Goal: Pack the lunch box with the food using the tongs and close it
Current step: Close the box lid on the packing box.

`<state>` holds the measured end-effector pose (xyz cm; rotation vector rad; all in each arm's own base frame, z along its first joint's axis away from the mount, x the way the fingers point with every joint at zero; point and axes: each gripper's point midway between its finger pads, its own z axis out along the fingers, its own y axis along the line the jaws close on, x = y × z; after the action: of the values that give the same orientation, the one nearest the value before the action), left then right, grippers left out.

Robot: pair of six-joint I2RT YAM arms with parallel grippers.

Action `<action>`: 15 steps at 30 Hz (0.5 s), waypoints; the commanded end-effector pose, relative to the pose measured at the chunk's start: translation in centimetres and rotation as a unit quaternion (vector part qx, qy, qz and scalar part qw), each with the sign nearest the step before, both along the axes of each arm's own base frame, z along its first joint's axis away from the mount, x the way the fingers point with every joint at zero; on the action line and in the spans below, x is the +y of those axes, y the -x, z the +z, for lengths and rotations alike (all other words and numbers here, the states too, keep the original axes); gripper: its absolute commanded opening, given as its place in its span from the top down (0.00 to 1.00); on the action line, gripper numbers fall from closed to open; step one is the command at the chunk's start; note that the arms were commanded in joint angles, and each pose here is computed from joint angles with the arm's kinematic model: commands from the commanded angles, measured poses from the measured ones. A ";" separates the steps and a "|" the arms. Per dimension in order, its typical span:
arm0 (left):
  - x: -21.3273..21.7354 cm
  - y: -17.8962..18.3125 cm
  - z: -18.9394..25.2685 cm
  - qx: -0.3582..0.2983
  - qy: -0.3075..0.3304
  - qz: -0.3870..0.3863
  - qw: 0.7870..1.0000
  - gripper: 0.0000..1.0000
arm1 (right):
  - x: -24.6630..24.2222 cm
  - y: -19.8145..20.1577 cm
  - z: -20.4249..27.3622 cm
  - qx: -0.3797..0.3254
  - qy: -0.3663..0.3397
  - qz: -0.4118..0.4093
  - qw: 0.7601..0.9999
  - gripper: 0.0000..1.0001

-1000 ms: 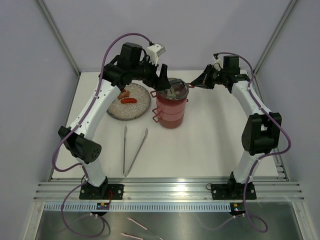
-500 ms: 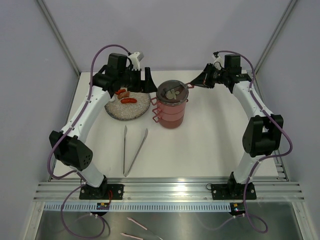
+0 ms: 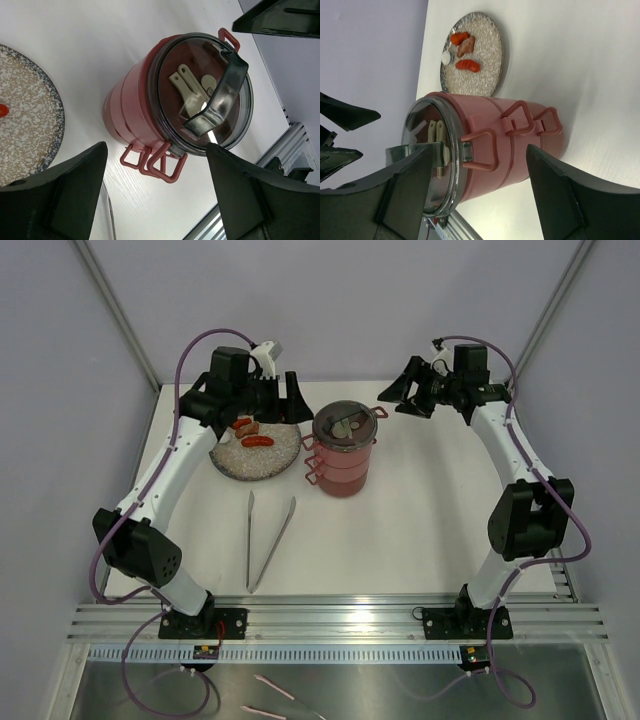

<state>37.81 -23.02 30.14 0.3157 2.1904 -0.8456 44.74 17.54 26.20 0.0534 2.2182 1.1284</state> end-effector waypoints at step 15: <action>1.9 -10.0 -2.9 0.048 0.059 0.121 0.990 1.00 | 2.8 5.9 3.5 -0.056 0.147 -0.053 0.986 1.00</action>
<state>46.30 -19.57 27.72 -0.0499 2.2034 -0.7998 39.26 21.20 30.64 -0.0427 2.1967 0.8286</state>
